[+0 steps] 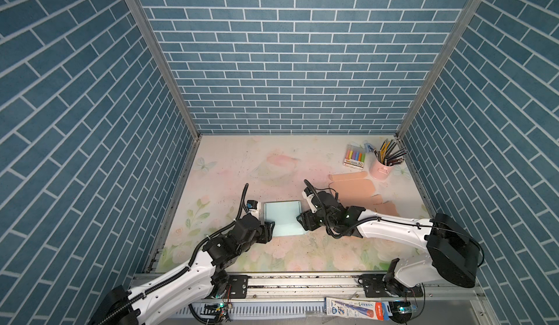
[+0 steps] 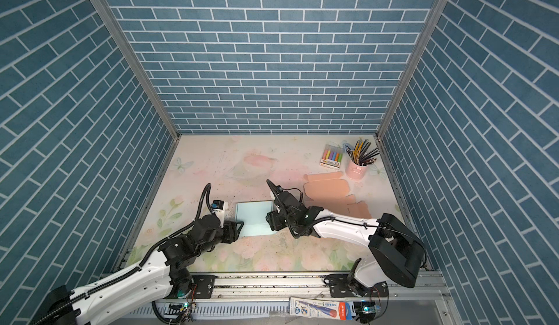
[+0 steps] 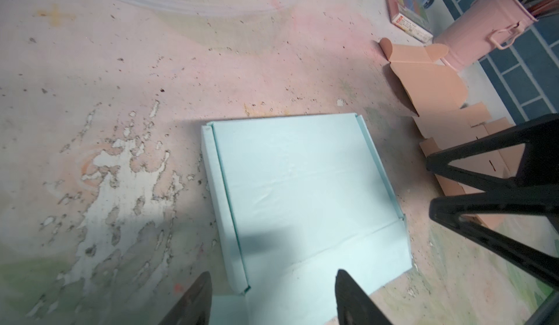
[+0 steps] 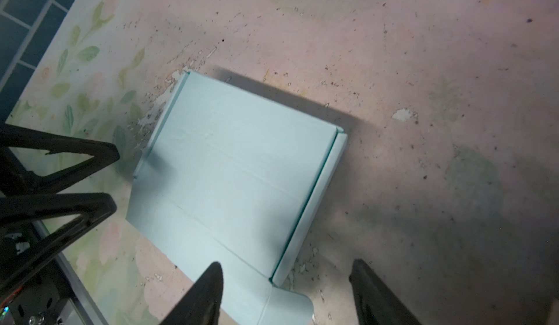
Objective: Fold the paper box
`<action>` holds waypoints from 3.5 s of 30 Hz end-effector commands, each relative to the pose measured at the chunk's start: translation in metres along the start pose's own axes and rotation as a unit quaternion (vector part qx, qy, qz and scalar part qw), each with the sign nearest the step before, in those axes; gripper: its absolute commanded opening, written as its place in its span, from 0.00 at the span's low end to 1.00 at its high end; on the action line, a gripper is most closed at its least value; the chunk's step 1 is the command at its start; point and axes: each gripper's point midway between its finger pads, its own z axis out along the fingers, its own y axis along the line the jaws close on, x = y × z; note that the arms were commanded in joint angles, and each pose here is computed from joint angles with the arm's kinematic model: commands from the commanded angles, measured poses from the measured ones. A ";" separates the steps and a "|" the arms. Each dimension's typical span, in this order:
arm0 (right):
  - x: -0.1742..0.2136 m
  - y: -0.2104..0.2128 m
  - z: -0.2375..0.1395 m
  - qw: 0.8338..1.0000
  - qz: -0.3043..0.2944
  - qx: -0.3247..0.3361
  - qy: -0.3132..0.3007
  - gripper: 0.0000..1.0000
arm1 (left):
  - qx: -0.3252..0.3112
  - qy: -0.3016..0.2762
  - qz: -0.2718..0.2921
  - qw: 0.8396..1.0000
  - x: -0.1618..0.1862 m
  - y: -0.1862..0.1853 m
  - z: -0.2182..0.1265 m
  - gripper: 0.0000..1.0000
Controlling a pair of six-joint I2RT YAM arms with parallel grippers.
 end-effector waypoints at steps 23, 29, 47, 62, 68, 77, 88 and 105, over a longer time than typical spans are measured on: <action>0.049 0.016 0.019 0.998 0.021 -0.007 0.054 0.68 | 0.016 0.032 0.001 0.999 0.022 -0.007 0.006 0.68; 0.048 0.020 0.021 0.998 0.017 -0.011 0.056 0.68 | 0.022 0.036 -0.001 0.999 0.026 -0.008 0.008 0.68; 0.044 0.035 0.022 0.998 0.014 -0.031 0.054 0.68 | 0.045 0.033 -0.010 0.998 0.028 -0.017 0.004 0.68; 0.052 0.021 0.015 0.998 0.028 -0.010 0.050 0.81 | 0.029 0.031 -0.016 0.999 0.032 -0.007 0.002 0.71; 0.051 0.020 0.012 0.998 0.026 -0.004 0.048 0.83 | 0.031 0.035 -0.016 0.999 0.033 -0.008 0.003 0.71; 0.048 0.030 0.013 0.999 0.017 -0.012 0.049 0.83 | 0.040 0.043 -0.016 0.998 0.037 -0.011 0.005 0.71; 0.044 0.049 0.016 0.998 0.006 -0.035 0.051 0.82 | 0.057 0.043 -0.022 0.997 0.036 -0.017 0.002 0.70; 0.052 0.053 0.019 0.998 0.003 -0.034 0.062 0.84 | 0.065 0.035 -0.031 0.997 0.034 -0.019 -0.002 0.67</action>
